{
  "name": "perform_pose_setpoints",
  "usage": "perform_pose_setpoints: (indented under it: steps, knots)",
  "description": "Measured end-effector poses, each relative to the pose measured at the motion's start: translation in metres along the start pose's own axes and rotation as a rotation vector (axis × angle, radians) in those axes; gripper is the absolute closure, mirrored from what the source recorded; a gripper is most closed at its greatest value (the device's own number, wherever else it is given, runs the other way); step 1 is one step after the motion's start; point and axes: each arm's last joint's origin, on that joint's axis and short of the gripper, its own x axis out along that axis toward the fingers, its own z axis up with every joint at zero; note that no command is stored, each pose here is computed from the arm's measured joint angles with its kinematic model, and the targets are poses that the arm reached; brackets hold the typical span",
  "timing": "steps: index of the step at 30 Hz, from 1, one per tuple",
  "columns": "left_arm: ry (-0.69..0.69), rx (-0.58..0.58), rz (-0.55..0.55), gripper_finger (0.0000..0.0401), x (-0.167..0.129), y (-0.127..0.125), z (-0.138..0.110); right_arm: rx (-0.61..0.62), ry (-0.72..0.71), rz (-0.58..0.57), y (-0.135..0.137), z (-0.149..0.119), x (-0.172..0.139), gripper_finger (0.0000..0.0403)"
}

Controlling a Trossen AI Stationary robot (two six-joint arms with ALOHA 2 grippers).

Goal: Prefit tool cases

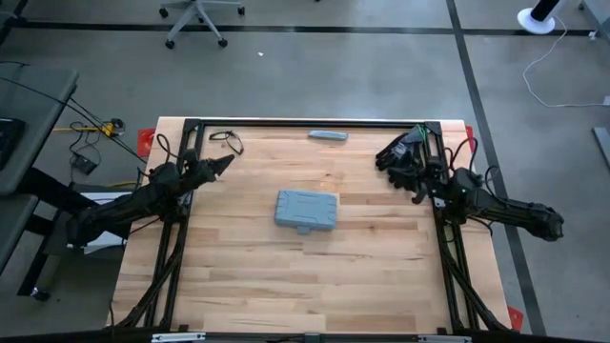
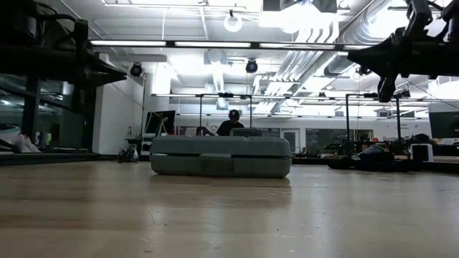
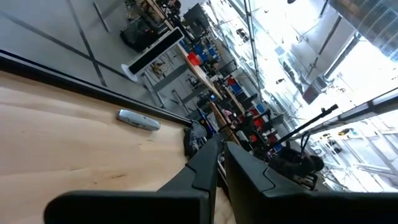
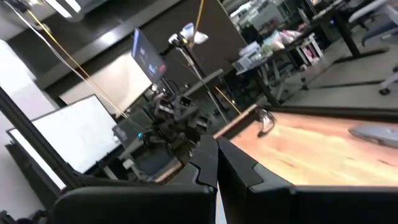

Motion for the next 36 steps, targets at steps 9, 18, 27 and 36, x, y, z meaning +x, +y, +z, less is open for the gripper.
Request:
perform_pose_setpoints:
  steps: [9,18,27,36]
  knots:
    - [0.0,0.001,0.0,0.0378,0.0,0.0,0.0,-0.001,0.055,-0.037,-0.0037,-0.0053,-0.0002,0.0403]
    - [0.0,0.001,0.0,0.0378,0.0,0.0,0.0,-0.001,0.057,-0.039,-0.0038,-0.0056,-0.0002,0.0403]
    - [0.0,0.001,0.0,0.0378,0.0,0.0,0.0,-0.001,0.057,-0.038,-0.0038,-0.0056,-0.0002,0.0403]
    - [0.0,0.001,0.0,0.0378,0.0,0.0,0.0,-0.001,0.058,-0.039,-0.0039,-0.0057,-0.0002,0.0403]
